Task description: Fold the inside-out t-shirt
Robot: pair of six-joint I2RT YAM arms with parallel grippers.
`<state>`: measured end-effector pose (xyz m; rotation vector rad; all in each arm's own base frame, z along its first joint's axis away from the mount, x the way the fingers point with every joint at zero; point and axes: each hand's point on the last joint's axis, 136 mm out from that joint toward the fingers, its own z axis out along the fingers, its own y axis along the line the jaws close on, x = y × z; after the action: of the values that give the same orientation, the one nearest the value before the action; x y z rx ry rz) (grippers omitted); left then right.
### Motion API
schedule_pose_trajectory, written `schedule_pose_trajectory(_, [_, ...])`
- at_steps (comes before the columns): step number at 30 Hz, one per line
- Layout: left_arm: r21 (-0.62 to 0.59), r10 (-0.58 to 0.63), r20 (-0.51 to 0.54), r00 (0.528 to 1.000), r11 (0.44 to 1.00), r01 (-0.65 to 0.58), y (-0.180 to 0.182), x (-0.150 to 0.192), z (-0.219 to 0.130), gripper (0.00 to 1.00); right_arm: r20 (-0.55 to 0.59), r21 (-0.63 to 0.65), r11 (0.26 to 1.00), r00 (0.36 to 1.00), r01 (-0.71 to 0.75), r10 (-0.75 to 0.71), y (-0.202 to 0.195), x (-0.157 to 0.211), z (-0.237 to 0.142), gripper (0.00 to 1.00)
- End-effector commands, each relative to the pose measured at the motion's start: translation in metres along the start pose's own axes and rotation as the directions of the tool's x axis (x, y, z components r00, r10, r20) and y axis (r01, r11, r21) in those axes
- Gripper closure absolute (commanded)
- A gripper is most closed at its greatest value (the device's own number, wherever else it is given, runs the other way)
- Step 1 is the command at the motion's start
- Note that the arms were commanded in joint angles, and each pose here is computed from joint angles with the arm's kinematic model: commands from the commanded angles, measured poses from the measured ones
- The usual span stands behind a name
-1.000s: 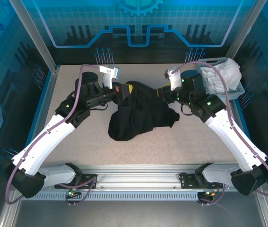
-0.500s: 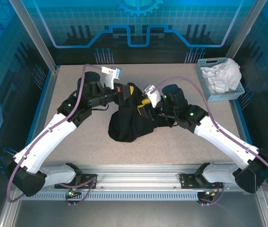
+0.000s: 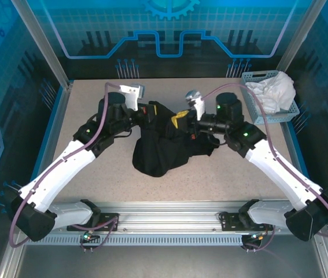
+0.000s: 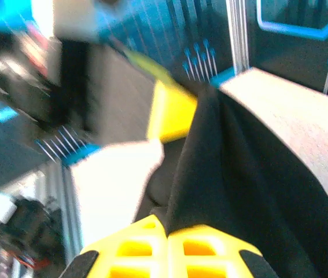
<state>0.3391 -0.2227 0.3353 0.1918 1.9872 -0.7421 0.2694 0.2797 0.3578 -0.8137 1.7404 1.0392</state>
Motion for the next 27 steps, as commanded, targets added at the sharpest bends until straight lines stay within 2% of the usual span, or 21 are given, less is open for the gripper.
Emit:
schedule_pose_trajectory(1, [-0.195, 0.065, -0.018, 0.998, 0.979, -0.067, 0.041, 0.006, 0.014, 0.88, 0.054, -0.198, 0.977, 0.995, -0.077, 0.089, 0.032, -0.020, -0.004, 1.00])
schedule_pose_trajectory(2, [-0.202, 0.066, -0.030, 0.997, 0.977, -0.070, 0.043, 0.008, 0.014, 0.85, 0.056, -0.196, 0.976, 0.993, -0.090, 0.103, 0.030, -0.021, -0.003, 1.00])
schedule_pose_trajectory(4, [-0.182, 0.057, -0.028, 0.998, 0.981, -0.061, 0.040, 0.014, 0.009, 0.73, 0.058, -0.174, 0.976, 0.989, -0.127, 0.139, 0.022, -0.020, 0.000, 1.00])
schedule_pose_trajectory(8, [-0.087, 0.047, 0.045, 0.998, 0.995, -0.043, 0.024, 0.025, -0.014, 0.52, 0.056, -0.163, 0.967, 0.977, -0.194, 0.205, 0.009, -0.020, 0.005, 1.00])
schedule_pose_trajectory(12, [0.035, 0.110, 0.096, 0.989, 0.993, -0.114, -0.005, 0.038, -0.036, 0.43, 0.038, -0.166, 0.959, 0.970, -0.230, 0.239, 0.001, -0.020, 0.010, 1.00])
schedule_pose_trajectory(17, [0.196, 0.154, 0.043, 0.987, 0.968, -0.159, -0.033, 0.053, -0.029, 0.43, 0.025, -0.164, 0.958, 0.970, -0.236, 0.244, -0.002, -0.020, 0.012, 1.00])
schedule_pose_trajectory(27, [0.230, 0.185, -0.033, 0.982, 0.958, -0.172, -0.039, 0.062, 0.001, 0.60, 0.020, -0.152, 0.959, 0.970, -0.238, 0.244, -0.003, -0.019, 0.009, 1.00])
